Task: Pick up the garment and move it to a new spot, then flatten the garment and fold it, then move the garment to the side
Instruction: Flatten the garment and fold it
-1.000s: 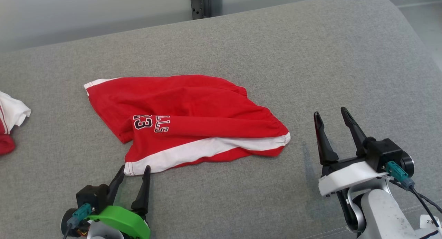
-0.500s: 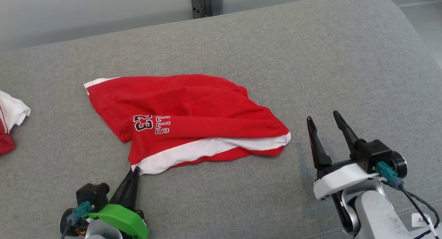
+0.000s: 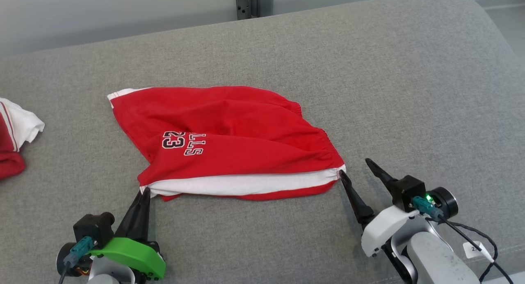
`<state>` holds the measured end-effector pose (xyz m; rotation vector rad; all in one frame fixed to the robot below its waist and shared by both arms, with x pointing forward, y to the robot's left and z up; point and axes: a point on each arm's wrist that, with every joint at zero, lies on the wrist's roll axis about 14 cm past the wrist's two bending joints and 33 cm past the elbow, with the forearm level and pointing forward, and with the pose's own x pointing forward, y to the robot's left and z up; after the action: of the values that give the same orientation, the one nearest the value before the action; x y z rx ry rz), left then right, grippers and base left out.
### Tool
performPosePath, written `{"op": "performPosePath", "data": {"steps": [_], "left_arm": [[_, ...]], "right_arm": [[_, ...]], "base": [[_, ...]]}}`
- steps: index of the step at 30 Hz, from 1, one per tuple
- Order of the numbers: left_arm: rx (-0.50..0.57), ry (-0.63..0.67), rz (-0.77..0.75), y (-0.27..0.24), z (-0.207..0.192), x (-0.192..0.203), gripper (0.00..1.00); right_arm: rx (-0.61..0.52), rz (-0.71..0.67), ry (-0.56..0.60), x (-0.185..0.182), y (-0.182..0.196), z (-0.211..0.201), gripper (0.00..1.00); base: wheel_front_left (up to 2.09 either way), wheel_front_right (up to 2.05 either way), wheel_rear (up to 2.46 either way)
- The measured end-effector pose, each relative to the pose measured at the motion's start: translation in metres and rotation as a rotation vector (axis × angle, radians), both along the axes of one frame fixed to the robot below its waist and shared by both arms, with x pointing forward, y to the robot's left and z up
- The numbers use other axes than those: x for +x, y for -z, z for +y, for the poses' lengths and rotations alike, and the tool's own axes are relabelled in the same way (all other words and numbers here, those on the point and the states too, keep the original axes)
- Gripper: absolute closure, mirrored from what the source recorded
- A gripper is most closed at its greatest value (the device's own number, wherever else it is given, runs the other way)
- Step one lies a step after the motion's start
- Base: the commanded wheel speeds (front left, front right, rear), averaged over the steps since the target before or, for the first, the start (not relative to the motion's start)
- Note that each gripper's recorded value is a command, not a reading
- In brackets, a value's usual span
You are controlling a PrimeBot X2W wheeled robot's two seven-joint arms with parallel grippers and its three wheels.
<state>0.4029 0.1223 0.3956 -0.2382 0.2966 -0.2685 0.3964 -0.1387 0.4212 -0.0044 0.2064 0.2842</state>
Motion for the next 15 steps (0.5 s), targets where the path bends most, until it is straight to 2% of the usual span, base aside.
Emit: {"op": "performPosePath", "data": {"steps": [11,12,13,14,15], "left_arm": [[0.003,-0.019,0.005,0.002,0.007,-0.002,1.0],[0.004,-0.021,0.006,0.002,0.007,-0.002,1.0],[0.004,-0.022,0.005,0.002,0.008,-0.002,1.0],[0.004,-0.024,0.005,0.001,0.008,-0.002,1.0],[0.004,-0.025,0.004,0.001,0.009,-0.003,1.0]], "right_arm": [[-0.024,0.052,-0.097,0.005,0.014,0.022,0.0],[-0.025,0.056,-0.109,0.005,0.015,0.025,0.02],[-0.027,0.062,-0.12,0.005,0.017,0.028,0.1],[-0.026,0.068,-0.129,0.005,0.018,0.031,0.45],[-0.023,0.075,-0.137,0.004,0.02,0.033,0.54]], "base": [[0.0,0.0,0.0],[0.0,0.0,0.0],[0.0,0.0,0.0],[0.0,0.0,0.0],[0.0,0.0,0.0]]}}
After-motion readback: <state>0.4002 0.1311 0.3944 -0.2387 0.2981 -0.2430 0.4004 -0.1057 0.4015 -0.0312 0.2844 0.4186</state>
